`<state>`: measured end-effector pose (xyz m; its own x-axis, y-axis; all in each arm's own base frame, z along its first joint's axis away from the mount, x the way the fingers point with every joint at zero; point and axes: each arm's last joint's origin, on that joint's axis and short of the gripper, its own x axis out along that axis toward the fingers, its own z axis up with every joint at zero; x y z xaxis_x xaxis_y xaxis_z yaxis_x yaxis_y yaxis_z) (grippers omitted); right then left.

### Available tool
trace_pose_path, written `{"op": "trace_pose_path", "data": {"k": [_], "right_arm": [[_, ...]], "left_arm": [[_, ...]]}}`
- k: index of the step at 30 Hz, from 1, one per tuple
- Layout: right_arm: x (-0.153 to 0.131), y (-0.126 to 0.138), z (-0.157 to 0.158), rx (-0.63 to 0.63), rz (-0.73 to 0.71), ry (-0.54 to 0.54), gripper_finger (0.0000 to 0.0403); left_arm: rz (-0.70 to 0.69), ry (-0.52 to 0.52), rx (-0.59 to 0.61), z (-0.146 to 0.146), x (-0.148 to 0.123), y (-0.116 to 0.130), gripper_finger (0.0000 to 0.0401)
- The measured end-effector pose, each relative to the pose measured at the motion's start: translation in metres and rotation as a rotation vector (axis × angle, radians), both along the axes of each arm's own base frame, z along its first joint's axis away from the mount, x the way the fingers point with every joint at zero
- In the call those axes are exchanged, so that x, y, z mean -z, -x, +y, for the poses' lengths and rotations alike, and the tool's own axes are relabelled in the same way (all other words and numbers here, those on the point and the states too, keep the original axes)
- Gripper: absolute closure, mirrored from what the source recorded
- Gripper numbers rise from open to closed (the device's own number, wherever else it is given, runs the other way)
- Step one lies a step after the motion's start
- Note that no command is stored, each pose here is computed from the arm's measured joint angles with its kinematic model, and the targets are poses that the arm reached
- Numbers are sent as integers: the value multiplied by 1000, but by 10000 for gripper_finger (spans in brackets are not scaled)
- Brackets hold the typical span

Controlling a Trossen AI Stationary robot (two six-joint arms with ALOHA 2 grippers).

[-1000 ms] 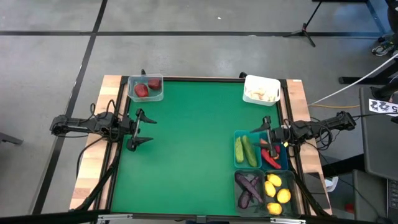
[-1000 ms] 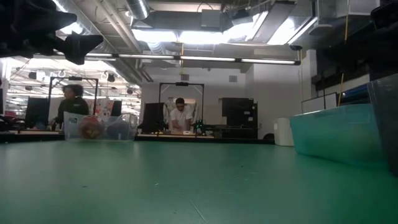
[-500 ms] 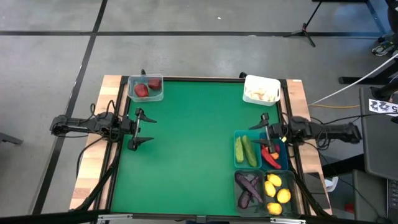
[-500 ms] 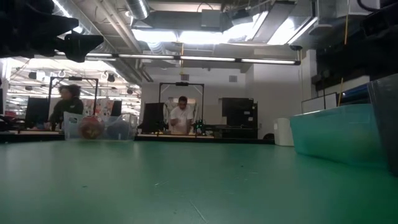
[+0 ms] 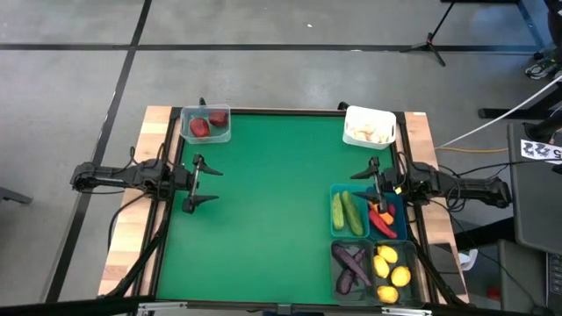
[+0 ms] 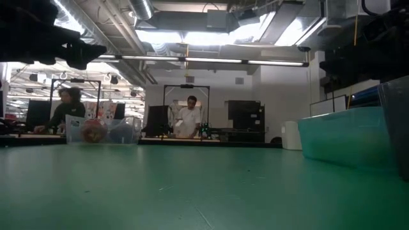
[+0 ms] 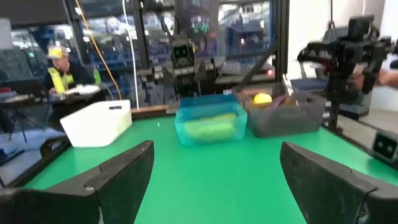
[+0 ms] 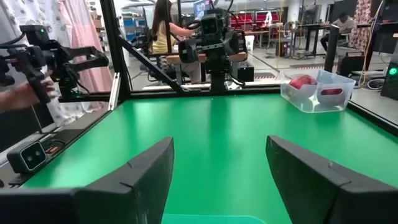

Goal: Sort produce into baskets
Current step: Return to Home Position

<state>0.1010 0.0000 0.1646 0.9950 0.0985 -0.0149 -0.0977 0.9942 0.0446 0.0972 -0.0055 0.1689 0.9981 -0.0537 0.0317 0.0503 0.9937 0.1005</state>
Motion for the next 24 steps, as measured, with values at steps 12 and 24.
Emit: {"op": "trace_pose_path", "data": {"k": [12, 24], "right_arm": [[0, 0, 0, 3, -3, -3, 150], [-1, 0, 0, 3, -6, -4, 150]], "left_arm": [[22, -1, 0, 0, 2, 0, 56], [22, -1, 0, 0, 2, 0, 56]]}}
